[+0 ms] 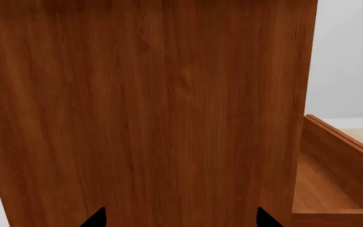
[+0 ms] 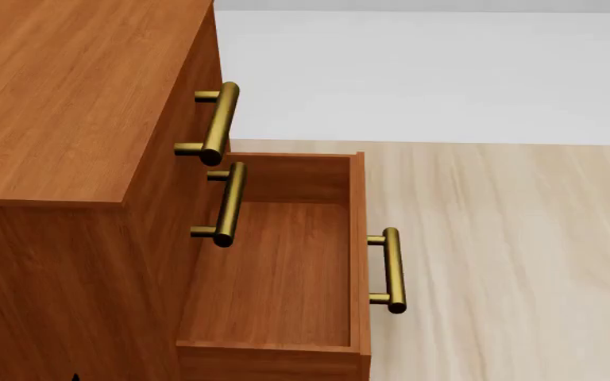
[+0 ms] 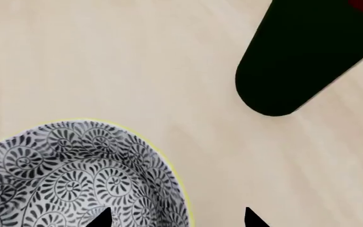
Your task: Put the bowl in the bottom drawer of the cabinet.
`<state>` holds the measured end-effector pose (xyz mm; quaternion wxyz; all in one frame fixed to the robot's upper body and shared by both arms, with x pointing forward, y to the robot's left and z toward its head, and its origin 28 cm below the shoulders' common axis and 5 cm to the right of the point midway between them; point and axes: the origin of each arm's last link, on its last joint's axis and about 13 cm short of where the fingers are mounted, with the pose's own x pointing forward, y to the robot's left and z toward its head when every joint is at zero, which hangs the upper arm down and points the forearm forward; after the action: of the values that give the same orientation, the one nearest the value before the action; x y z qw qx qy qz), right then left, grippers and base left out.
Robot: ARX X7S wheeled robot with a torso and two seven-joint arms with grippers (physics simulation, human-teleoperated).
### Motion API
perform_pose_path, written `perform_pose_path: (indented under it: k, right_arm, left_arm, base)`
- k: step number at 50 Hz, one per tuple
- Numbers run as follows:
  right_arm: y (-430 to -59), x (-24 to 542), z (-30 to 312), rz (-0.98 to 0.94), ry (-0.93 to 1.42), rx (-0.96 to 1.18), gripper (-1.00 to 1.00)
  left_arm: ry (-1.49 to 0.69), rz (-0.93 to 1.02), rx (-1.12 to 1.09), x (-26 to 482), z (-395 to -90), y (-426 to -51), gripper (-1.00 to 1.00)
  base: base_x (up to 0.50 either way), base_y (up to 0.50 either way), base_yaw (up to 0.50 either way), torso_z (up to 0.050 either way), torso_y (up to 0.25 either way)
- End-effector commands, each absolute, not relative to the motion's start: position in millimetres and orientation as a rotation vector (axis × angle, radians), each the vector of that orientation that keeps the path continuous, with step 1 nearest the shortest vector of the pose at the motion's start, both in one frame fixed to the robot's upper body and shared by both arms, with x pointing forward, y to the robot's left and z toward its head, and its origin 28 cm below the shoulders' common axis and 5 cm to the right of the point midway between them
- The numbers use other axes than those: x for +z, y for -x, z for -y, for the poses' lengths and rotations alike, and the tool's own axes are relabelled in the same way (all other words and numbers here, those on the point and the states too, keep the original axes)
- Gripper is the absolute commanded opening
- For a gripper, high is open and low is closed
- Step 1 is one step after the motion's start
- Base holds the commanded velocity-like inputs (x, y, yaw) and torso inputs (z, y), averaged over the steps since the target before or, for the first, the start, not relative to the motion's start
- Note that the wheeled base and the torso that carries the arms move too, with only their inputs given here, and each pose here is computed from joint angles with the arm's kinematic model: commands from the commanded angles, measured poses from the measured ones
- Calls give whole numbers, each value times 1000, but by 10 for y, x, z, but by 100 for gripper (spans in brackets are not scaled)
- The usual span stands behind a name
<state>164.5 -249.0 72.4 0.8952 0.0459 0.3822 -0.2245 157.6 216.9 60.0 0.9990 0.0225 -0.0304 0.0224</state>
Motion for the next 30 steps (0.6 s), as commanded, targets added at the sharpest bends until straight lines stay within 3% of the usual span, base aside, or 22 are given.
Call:
perform_pose_path:
  k: [1,23,24,30]
  right_arm:
    - [-1688,618,2507,-816,-93,-461,100]
    - [-1729,485,2520,-844,-110,-450,100]
    - [-1728,488,2514,-839,-107,-441,-100]
    - [-1742,550,2464,-807,-84,-407,-100]
  left_arm:
    - [-44,62,46,602,-2168,-1574,100]
    - [-43,63,48,607,-2171,-1583,100]
    - [-44,63,48,608,-2170,-1584,100]
    - [-43,64,49,617,-2171,-1584,100]
  base:
    - [0,0,0,0,0]
    - [1,0,0,0,0]
    - [0,0,3,0,0]
    - [2,0,1,0,0]
